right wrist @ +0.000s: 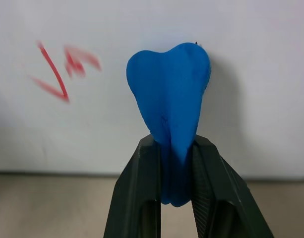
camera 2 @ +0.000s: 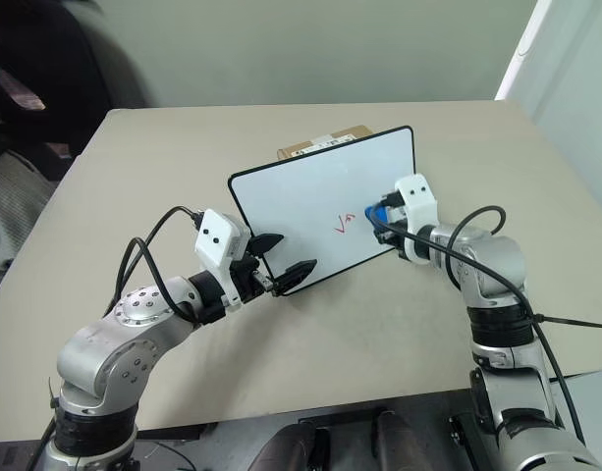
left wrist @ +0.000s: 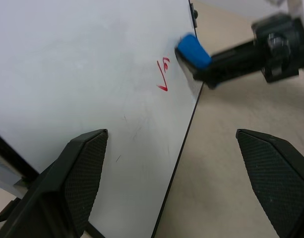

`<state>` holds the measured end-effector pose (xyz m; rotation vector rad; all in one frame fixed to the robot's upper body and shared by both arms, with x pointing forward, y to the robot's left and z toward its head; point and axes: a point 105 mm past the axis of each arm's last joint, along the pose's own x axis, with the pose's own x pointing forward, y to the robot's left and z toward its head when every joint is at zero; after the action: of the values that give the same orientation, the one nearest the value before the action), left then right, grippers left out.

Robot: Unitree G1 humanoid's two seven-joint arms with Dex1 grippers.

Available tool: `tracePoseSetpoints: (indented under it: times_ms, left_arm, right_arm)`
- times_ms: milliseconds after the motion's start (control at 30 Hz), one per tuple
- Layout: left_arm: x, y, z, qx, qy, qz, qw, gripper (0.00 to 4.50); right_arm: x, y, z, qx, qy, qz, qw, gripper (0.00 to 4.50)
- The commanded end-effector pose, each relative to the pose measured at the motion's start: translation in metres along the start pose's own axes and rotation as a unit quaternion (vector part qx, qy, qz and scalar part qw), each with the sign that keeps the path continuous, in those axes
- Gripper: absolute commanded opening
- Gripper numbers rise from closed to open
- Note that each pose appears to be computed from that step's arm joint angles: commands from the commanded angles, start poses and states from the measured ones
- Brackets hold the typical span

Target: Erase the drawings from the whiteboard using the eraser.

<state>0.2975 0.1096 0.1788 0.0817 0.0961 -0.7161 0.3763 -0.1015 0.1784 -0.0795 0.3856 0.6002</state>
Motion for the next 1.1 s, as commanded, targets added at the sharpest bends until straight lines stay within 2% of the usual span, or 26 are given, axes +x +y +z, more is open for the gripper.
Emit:
tracePoseSetpoints:
  times_ms: [33, 133, 267, 367, 533, 667, 800, 867, 1000, 1100]
  left_arm:
    - [-0.004, -0.001, 0.009, 0.012, -0.017, 0.001, 1.0, 4.5]
    - [-0.004, -0.001, 0.009, 0.012, -0.018, 0.001, 1.0, 4.5]
    - [-0.004, -0.001, 0.009, 0.012, -0.017, 0.002, 1.0, 4.5]
    - [-0.005, -0.002, 0.008, 0.012, -0.017, 0.005, 1.0, 4.5]
    - [-0.006, -0.002, 0.008, 0.012, -0.016, 0.007, 1.0, 4.5]
    - [-0.007, -0.002, 0.008, 0.011, -0.016, 0.006, 1.0, 4.5]
    - [-0.005, -0.002, 0.009, 0.011, -0.016, 0.004, 1.0, 4.5]
    - [-0.005, -0.002, 0.009, 0.011, -0.016, 0.002, 1.0, 4.5]
    - [-0.004, -0.002, 0.009, 0.011, -0.016, 0.001, 1.0, 4.5]
    - [-0.004, -0.003, 0.009, 0.011, -0.017, 0.0, 1.0, 4.5]
  right_arm:
    - [-0.006, 0.024, 0.033, -0.032, -0.056, 0.039, 0.997, 0.6]
    - [-0.003, 0.037, 0.037, -0.041, -0.059, 0.059, 0.996, 0.6]
    - [0.007, 0.051, 0.01, -0.033, -0.006, 0.096, 0.995, 0.6]
    - [0.01, 0.045, -0.018, -0.01, 0.043, 0.096, 0.994, 0.6]
    - [0.006, 0.039, -0.026, -0.003, 0.058, 0.09, 0.994, 0.6]
    - [0.004, 0.039, -0.022, -0.009, 0.052, 0.091, 0.995, 0.6]
    - [0.003, 0.03, 0.019, -0.004, -0.019, 0.063, 0.998, 0.6]
    - [0.001, 0.029, 0.03, -0.004, -0.035, 0.06, 0.998, 0.6]
    - [-0.002, 0.028, 0.037, -0.005, -0.047, 0.055, 0.997, 0.6]
    - [0.0, 0.029, 0.024, 0.0, -0.02, 0.059, 0.998, 0.6]
